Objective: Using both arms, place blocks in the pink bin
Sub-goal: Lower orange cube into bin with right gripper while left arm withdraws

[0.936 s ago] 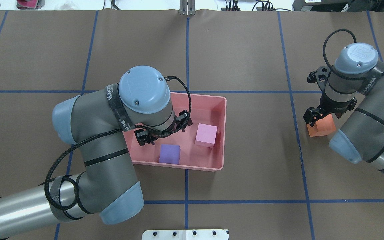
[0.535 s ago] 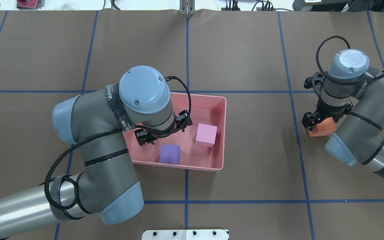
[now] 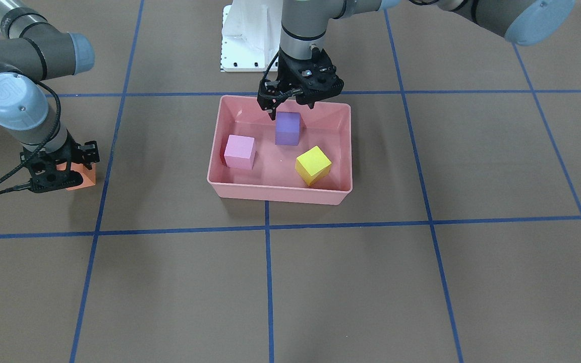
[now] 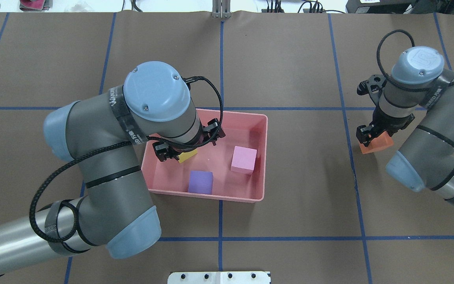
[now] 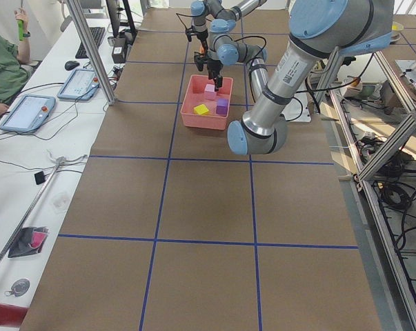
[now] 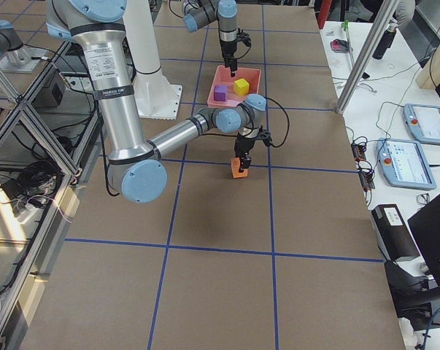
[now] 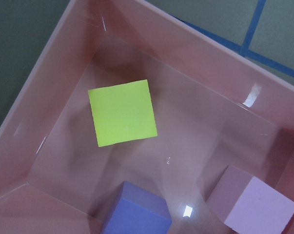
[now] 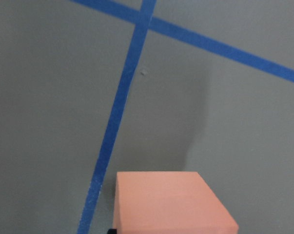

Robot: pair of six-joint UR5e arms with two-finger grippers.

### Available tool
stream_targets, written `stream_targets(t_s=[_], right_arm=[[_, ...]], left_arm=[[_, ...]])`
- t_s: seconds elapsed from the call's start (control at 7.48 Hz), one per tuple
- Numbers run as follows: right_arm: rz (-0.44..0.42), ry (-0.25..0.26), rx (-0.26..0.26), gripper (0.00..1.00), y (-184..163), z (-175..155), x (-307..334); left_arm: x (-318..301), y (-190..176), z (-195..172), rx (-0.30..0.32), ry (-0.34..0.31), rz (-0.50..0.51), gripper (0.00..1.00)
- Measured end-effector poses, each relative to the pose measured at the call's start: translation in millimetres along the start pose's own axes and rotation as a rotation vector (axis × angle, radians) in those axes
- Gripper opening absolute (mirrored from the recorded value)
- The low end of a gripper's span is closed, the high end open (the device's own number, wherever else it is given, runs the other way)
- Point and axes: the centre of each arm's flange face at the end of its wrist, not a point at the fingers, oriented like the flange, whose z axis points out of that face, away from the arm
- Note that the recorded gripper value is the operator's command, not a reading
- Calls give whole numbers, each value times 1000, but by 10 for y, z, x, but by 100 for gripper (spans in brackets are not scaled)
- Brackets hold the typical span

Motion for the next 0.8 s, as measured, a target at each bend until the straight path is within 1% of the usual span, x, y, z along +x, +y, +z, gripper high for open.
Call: stream_targets(t_s=[0.13,0.27,0.4,0.53,0.67,0.8], right_arm=[[18,-30,38,0,-5,-272,74],[38,-76,78,0,3,-583,92],[67,-130,121,0,-38,-920,-19],[108,-185,164,0,-138,-1264,-264],[159,-237,194,0,-228,-1555,-595],[202,-286,207,0,-264,-1766,-989]], left_arm=[[-138,-173,-118,22,-8,46,100],[-373,-397,-231,47,-44,123,100],[-694,-696,-313,71,-97,213,100],[-1073,-1033,-337,84,-153,293,100],[-1449,-1358,-357,85,-196,347,100],[-1869,-1693,-397,81,-225,408,100]])
